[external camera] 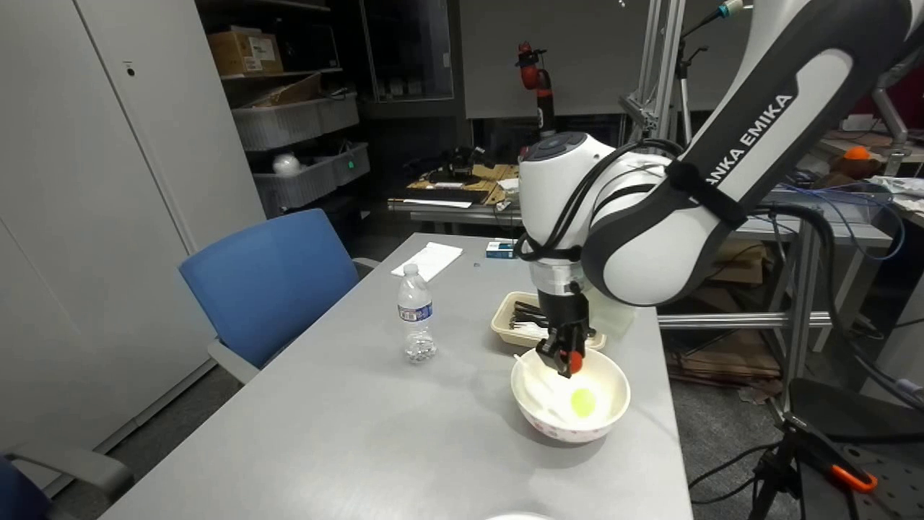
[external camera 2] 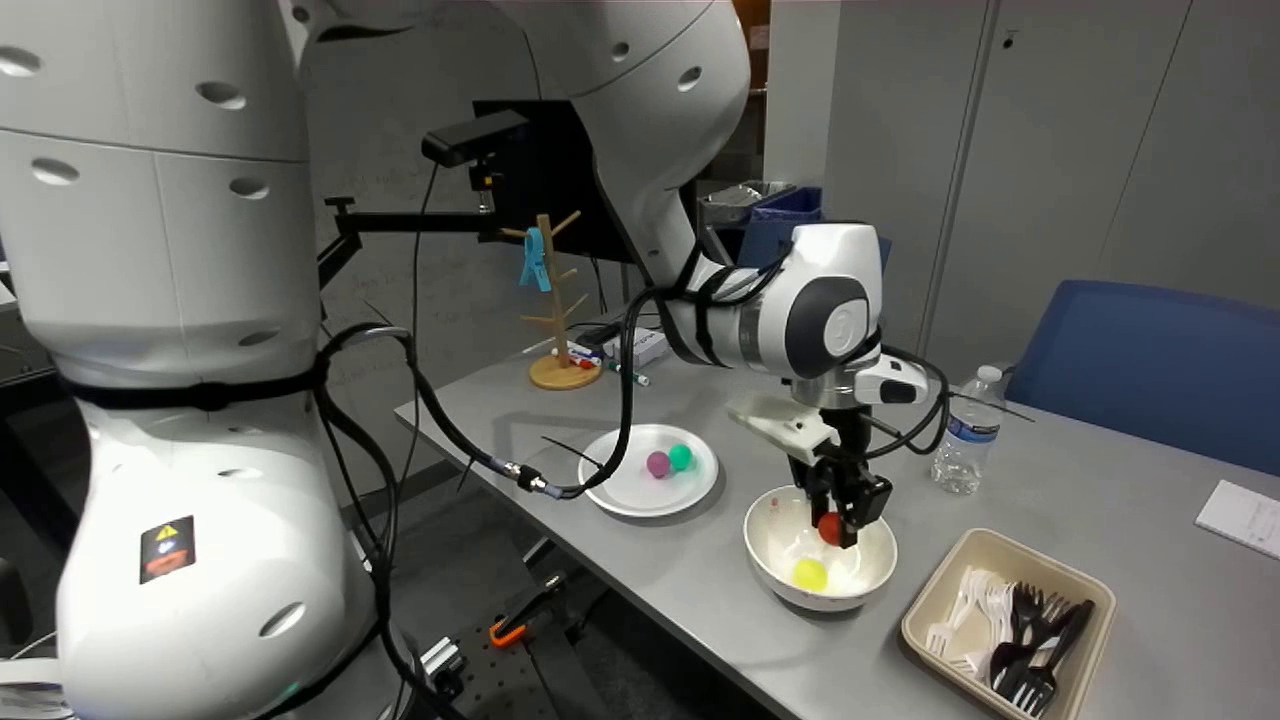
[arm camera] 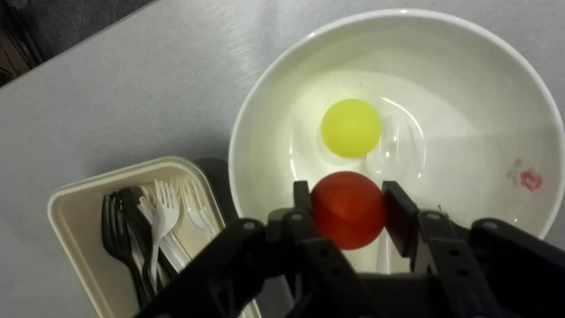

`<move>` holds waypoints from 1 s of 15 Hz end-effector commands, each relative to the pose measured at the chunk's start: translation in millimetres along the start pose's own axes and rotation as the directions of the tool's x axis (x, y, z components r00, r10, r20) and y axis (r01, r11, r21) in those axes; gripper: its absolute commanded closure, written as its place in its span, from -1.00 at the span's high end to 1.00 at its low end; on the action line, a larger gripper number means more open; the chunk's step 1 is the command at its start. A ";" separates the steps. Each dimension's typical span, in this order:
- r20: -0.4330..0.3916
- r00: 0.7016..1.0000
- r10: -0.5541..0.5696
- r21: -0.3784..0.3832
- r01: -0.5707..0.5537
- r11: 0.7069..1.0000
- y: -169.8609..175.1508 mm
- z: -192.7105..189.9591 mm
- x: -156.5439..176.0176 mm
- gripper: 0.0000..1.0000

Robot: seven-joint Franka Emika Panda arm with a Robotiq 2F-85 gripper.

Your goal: Pick the red ball and put it in the bowl

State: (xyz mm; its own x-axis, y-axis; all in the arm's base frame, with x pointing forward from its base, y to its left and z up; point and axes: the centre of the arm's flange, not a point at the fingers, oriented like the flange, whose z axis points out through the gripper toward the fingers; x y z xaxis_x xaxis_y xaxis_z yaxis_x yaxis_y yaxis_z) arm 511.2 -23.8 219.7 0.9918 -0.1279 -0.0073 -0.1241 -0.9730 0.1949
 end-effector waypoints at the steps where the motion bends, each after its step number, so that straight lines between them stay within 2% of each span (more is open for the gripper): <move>1: 0.014 0.998 0.067 0.043 -0.067 0.997 5.9 19.0 -5.0 -0.63; 7: -0.004 0.991 0.136 0.121 -0.135 0.983 -1.6 46.7 -33.3 -0.63; 8: -0.011 0.989 0.145 0.129 -0.143 0.981 -2.4 47.9 -36.9 -0.27; 9: -0.020 0.988 0.152 0.136 -0.148 0.980 -3.4 49.7 -41.1 0.37; 10: -0.027 0.987 0.156 0.142 -0.151 0.978 -4.1 51.0 -45.2 0.39; 14: -0.010 0.987 0.160 0.147 -0.157 0.977 -9.7 73.4 -76.3 0.97; 15: -0.018 0.987 0.159 0.149 -0.155 0.977 -11.7 76.1 -82.0 1.00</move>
State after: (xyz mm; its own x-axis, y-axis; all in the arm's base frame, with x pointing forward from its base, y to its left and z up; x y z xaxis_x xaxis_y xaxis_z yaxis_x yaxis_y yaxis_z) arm 451.8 -23.9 156.4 0.9645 -0.2623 0.0301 -0.2638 -0.9626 0.0627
